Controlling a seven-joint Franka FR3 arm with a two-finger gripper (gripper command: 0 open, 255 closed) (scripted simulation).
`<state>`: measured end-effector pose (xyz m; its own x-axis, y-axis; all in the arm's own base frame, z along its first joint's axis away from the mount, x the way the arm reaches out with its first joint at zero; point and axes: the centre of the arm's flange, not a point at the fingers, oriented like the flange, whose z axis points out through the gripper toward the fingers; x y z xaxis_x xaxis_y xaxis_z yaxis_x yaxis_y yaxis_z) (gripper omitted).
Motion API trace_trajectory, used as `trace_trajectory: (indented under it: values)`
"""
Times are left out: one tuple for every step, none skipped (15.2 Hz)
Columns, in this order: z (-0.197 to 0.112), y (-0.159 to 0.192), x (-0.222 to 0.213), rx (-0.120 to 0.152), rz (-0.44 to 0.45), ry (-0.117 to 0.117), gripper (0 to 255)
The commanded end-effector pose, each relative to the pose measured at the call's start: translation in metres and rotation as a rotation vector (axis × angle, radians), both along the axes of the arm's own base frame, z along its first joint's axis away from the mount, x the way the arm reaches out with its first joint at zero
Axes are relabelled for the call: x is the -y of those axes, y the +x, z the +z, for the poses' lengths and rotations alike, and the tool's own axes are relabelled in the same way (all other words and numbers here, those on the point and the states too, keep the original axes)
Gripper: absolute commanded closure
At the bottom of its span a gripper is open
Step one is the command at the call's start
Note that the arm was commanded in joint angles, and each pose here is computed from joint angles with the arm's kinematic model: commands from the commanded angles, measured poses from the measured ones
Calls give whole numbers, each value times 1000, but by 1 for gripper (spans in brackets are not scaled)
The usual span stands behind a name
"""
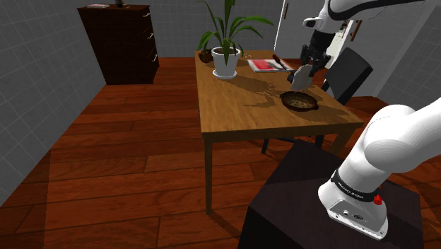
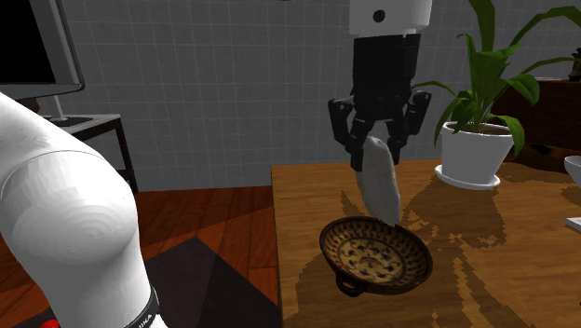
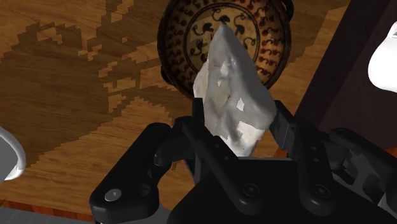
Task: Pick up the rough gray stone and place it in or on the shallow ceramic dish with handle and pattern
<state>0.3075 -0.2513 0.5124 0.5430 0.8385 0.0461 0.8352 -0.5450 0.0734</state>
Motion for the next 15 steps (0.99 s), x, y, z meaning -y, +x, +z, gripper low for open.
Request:
trace_trajectory:
  values:
    - [-10, -1, 0, 1, 0, 0, 255]
    - [-15, -1, 0, 1, 0, 0, 255]
    - [-20, -1, 0, 1, 0, 0, 255]
    - [-26, -1, 0, 1, 0, 0, 255]
    - [-31, -1, 0, 1, 0, 0, 255]
    - [-36, -1, 0, 1, 0, 0, 255]
    - [-41, -1, 0, 1, 0, 0, 255]
    - [-47, -1, 0, 1, 0, 0, 255]
    - [-52, -1, 0, 1, 0, 0, 255]
    - [-57, -1, 0, 1, 0, 0, 255]
    - [-63, -1, 0, 1, 0, 0, 255]
    - [-68, -1, 0, 1, 0, 0, 255]
    - [-70, -1, 0, 1, 0, 0, 255]
    - [-70, -1, -1, 1, 0, 0, 255]
    - [-70, -1, 0, 1, 0, 0, 255]
